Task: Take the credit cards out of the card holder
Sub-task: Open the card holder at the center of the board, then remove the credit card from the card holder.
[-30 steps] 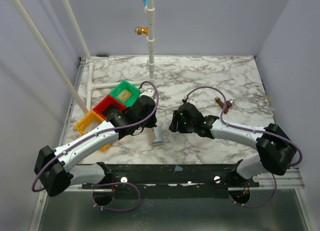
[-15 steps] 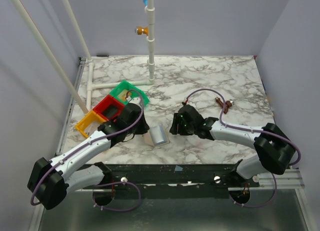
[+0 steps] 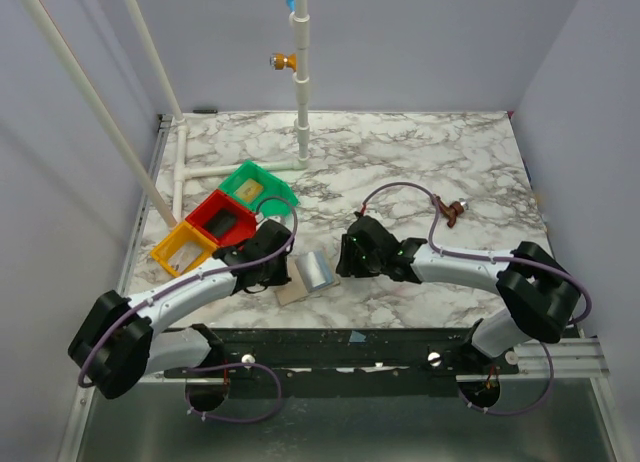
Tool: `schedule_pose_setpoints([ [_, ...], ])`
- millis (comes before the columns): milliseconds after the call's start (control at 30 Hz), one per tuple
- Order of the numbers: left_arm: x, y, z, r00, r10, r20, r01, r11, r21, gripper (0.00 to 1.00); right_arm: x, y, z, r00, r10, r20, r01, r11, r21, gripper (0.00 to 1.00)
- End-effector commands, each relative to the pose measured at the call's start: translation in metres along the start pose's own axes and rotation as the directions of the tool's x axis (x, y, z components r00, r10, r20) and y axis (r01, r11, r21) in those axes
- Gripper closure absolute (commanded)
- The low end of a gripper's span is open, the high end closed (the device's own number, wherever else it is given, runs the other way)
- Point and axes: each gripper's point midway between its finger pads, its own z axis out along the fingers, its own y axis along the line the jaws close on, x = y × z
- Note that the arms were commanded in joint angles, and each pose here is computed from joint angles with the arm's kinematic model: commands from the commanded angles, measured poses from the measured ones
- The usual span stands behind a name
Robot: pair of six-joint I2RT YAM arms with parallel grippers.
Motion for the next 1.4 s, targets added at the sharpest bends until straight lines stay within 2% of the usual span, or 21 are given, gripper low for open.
schedule_pose_setpoints([
  [0,0.0,-0.01,0.016,1.0,0.0,-0.003,0.0,1.0,-0.002,1.0,-0.01,-0.003,-0.004,0.999,0.004,0.042,-0.005,0.999,0.034,0.48],
  [200,-0.014,-0.037,0.036,0.999,0.053,-0.003,-0.053,0.998,0.026,1.0,-0.015,-0.012,-0.014,0.997,0.002,0.077,-0.008,0.997,0.072,0.48],
  [367,-0.036,-0.061,0.051,0.99,0.143,0.008,-0.143,0.989,0.046,1.0,-0.019,-0.021,-0.019,0.995,-0.001,0.099,-0.01,0.994,0.108,0.49],
  [600,-0.042,-0.073,0.061,0.984,0.178,-0.008,-0.177,0.982,0.063,1.0,-0.025,-0.018,-0.019,0.993,0.0,0.115,-0.013,0.993,0.116,0.72],
  [733,-0.036,-0.065,0.059,0.987,0.161,-0.029,-0.16,0.986,0.035,1.0,-0.023,-0.021,-0.011,0.995,-0.004,0.097,-0.01,0.989,0.148,0.77],
  [933,-0.024,-0.057,0.056,0.99,0.133,-0.05,-0.131,0.991,0.037,1.0,-0.02,-0.015,0.003,0.998,-0.008,0.064,-0.002,0.99,0.143,0.8],
  [1367,-0.018,-0.058,0.055,0.992,0.112,-0.053,-0.109,0.992,0.066,1.0,-0.028,0.005,0.014,0.999,-0.03,0.045,0.026,0.996,0.091,0.81],
])
